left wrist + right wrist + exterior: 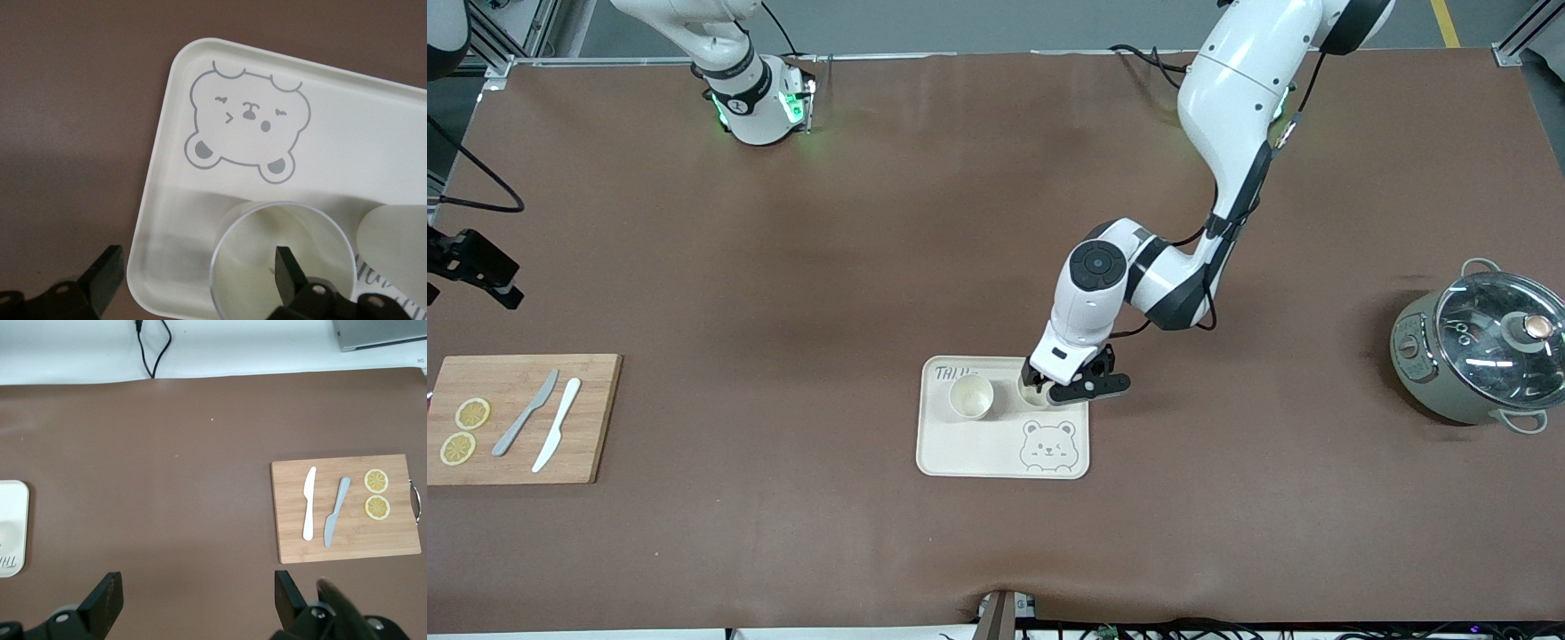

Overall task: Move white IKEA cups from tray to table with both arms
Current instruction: 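Lower the left gripper around the nearer white cup, then close the left gripper on the cup while the right gripper reaches the tray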

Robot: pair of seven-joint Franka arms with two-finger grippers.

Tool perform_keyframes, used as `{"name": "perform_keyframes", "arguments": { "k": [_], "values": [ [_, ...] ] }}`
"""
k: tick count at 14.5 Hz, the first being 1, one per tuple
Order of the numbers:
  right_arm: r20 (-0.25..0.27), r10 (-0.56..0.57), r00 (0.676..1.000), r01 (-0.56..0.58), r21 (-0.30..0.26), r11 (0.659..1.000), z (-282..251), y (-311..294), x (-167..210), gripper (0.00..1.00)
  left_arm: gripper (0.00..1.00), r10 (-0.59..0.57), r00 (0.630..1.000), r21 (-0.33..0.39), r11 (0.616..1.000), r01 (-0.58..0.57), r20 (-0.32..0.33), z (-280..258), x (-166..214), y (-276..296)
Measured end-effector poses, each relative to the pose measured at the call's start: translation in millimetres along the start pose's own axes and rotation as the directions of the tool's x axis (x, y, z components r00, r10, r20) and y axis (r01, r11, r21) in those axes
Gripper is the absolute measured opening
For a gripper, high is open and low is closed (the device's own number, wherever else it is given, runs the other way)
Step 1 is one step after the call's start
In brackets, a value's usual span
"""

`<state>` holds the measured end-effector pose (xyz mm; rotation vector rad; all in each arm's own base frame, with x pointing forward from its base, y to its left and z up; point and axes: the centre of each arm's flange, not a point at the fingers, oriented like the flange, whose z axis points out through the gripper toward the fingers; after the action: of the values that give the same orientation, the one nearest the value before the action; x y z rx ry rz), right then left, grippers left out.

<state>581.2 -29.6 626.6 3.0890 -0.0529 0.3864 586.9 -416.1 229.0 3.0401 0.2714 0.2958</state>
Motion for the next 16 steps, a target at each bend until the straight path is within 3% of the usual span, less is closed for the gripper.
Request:
{"name": "perform_keyframes", "arguments": {
  "k": [9,12,16],
  "values": [
    [0.086,-0.051,0.995,0.049,0.022,0.999,37.0,-57.1,1.4,1.0,1.0,-0.014,1.0,0.006,1.0,0.014,0.005,3.7,-1.7,-1.9],
    [0.117,-0.04,0.992,0.035,0.048,0.998,62.2,-101.7,2.4,1.0,0.71,-0.108,0.994,0.01,0.994,0.108,0.007,5.8,-7.9,1.9],
    [0.156,0.031,0.987,-0.041,0.062,0.997,127.2,-196.9,4.7,1.0,0.31,-0.096,0.995,0.026,0.995,0.097,-0.017,7.0,-16.9,8.7]
  ]
}}
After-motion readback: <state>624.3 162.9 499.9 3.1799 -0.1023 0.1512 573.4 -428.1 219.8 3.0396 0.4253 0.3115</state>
